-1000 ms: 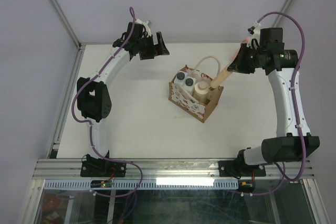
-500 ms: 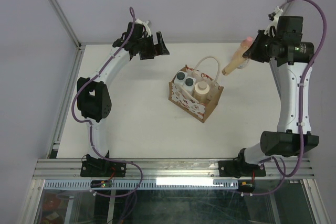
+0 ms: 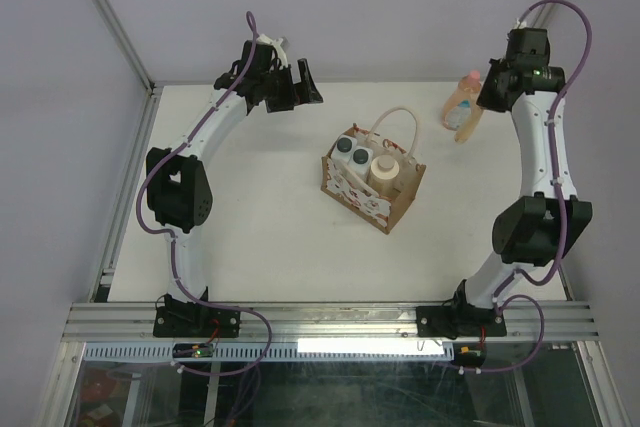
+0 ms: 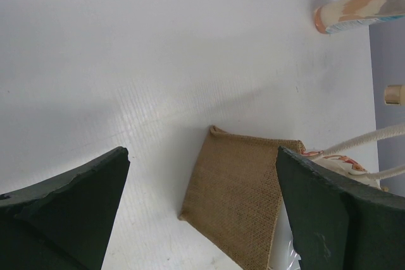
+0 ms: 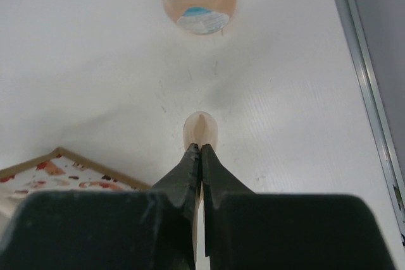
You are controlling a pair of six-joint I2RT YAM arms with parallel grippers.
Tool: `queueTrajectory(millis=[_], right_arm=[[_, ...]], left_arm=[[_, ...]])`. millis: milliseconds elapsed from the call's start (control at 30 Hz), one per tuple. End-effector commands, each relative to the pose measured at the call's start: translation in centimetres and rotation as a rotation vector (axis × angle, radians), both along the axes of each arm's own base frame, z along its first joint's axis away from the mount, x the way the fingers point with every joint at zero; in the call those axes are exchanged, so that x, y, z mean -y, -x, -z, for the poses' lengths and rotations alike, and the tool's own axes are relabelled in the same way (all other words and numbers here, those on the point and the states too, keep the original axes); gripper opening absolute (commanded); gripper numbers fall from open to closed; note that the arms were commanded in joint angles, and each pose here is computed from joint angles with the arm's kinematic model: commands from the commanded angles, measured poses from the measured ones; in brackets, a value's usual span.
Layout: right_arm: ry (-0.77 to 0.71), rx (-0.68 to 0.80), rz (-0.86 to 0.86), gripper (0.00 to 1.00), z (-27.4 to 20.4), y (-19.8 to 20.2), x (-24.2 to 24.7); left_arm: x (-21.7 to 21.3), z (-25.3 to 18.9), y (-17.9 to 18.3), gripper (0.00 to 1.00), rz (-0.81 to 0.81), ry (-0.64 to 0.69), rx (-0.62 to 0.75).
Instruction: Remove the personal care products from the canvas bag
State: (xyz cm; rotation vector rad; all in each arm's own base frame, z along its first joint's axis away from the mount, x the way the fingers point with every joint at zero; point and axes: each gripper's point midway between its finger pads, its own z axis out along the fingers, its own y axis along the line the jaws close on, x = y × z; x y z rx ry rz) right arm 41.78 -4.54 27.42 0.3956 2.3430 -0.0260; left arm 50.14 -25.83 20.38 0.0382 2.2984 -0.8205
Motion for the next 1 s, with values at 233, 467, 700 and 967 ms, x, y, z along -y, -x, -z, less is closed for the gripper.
queueTrajectory(millis=[233, 467, 700, 967], right_arm=[[0.125, 0.129, 0.108, 0.00, 1.5, -6.5, 3.6], [0.164, 0.096, 0.102, 0.00, 3.9, -8.9, 4.4], [0.180, 0.075, 0.082, 0.00, 5.4, -11.2, 4.9], [0.185, 0.050, 0.068, 0.00, 6.8, -11.9, 4.9]], left_arm=[[-0.4, -3.7, -0.7, 0.99, 0.021, 0.025, 0.098], [-0.6, -3.6, -0.8, 0.99, 0.031, 0.027, 0.095], [-1.1, -3.4, -1.2, 0.99, 0.022, 0.038, 0.089], [-1.8, -3.6, -1.5, 0.99, 0.017, 0.044, 0.093]])
